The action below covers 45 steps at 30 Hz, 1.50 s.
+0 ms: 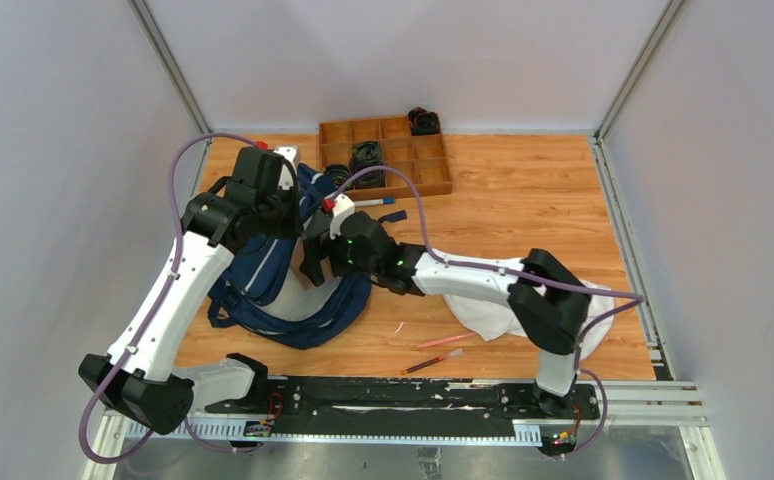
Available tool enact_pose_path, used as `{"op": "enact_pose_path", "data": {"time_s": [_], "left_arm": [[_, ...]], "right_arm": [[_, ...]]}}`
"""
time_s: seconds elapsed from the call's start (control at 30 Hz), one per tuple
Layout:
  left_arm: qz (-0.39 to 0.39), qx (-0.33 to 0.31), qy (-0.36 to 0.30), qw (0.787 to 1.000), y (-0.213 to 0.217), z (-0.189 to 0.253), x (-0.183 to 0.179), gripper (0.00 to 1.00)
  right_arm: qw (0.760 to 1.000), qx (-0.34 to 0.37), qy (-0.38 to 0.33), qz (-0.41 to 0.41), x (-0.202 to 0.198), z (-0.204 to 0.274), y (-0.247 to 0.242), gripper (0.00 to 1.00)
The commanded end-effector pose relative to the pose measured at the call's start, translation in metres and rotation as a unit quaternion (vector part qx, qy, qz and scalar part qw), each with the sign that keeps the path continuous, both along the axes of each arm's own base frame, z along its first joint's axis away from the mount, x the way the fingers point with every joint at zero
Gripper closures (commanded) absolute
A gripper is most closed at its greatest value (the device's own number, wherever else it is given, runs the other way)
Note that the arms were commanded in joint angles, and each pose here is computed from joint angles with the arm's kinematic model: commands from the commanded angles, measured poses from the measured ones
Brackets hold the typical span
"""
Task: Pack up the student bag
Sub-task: Place the personal item in the student bag, then move the personal item to the center of the board.
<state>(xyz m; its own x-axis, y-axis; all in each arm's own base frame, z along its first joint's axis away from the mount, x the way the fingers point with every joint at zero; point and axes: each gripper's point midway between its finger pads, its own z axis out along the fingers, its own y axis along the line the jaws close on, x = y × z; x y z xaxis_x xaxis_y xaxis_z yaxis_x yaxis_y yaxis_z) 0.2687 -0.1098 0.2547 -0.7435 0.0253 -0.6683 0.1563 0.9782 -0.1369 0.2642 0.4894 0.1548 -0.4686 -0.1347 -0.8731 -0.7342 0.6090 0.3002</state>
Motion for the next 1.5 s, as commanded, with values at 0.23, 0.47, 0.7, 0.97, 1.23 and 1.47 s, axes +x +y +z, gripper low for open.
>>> {"op": "enact_pose_path", "data": {"time_s": [0.23, 0.47, 0.7, 0.97, 1.23, 1.47], "left_arm": [[0.007, -0.031, -0.029, 0.999, -0.003, 0.011, 0.004, 1.00], [0.012, -0.036, -0.033, 0.999, 0.000, 0.014, 0.001, 1.00], [0.013, -0.040, -0.028, 0.999, 0.000, 0.009, -0.002, 1.00], [0.003, -0.044, -0.018, 0.999, -0.004, 0.005, -0.003, 1.00], [0.006, -0.037, -0.015, 0.999, 0.000, -0.001, -0.006, 1.00], [0.004, -0.034, -0.014, 0.999, 0.000, -0.002, -0.006, 1.00]], "right_arm": [[0.990, 0.025, -0.003, -0.139, -0.020, 0.034, -0.128, 0.06], [0.954, 0.033, 0.227, -0.191, 0.027, -0.046, -0.173, 0.43], [0.938, 0.044, 0.290, -0.185, 0.060, -0.079, -0.149, 0.50], [0.922, 0.056, 0.322, -0.209, 0.093, -0.115, -0.123, 0.54], [0.909, 0.043, 0.332, -0.247, 0.114, -0.135, -0.117, 0.52], [0.894, 0.053, 0.340, -0.287, 0.130, -0.145, -0.114, 0.65]]}}
